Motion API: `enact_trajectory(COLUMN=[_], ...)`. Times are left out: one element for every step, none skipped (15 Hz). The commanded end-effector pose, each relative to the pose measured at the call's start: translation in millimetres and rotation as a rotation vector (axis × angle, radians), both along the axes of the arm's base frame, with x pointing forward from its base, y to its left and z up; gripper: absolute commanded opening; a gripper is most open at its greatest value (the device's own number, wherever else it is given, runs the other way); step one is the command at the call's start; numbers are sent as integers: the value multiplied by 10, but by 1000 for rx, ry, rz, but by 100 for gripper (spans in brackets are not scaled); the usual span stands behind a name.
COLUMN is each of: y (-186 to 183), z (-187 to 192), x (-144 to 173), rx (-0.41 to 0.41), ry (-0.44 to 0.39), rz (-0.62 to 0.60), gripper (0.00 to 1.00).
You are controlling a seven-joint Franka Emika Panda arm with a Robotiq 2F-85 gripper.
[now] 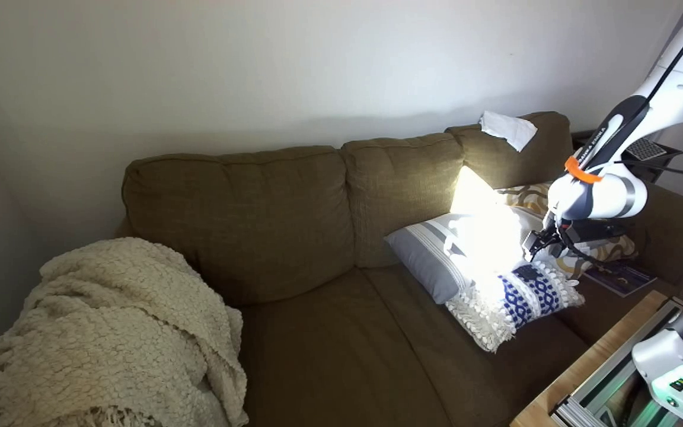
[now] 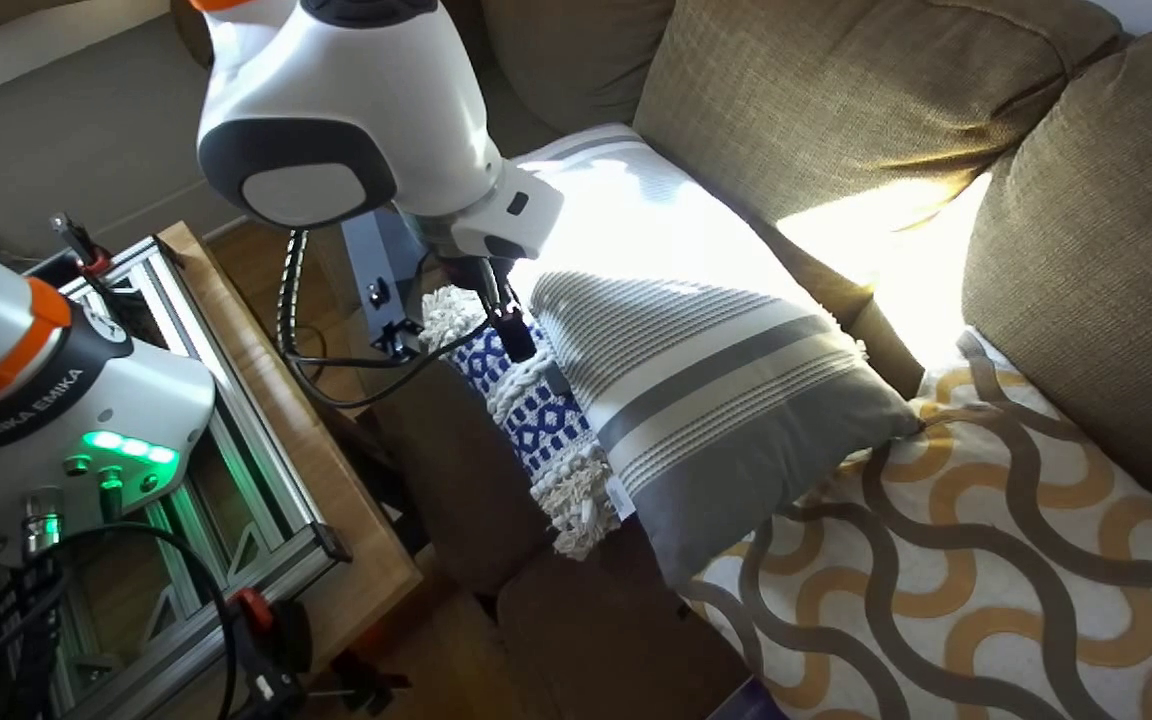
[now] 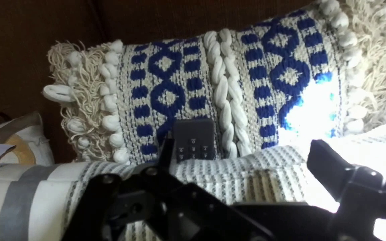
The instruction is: Put the remote on top of the pillows
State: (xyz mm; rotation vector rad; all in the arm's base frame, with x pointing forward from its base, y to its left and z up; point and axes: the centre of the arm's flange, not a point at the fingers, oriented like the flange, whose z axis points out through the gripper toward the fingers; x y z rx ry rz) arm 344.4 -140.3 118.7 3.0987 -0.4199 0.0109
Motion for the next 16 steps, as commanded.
enact_trajectory(y=[-19, -34, -62, -64, -81, -91, -108, -128, -150, -131, -81, -93, -76, -67, -64, -63], z=[-314, -362, -423, -473, -524, -568, -606, -648, -677, -697, -691, -629, -656, -668, -671, -671], x=[-279, -307, -322, -336, -352, -375, -400, -431, -453, -475, -478, -376, -392, -397, -397, -394], rx=[-9, -16, -21, -33, -43, -48, -58, -60, -61, -55, -33, -52, -45, -42, -41, -41], ry=[-3, -9, -18, -25, -30, -37, -40, -44, -46, -51, -40, -36, -30, -28, -28, -29], rz=[-12, -10, -7, -7, -12, -12, -15, -16, -17, -7, -5, 2, 2, 3, 5, 6], gripper=[100, 100, 100, 100, 100, 100, 100, 100, 100, 100, 100, 100, 100, 100, 100, 100])
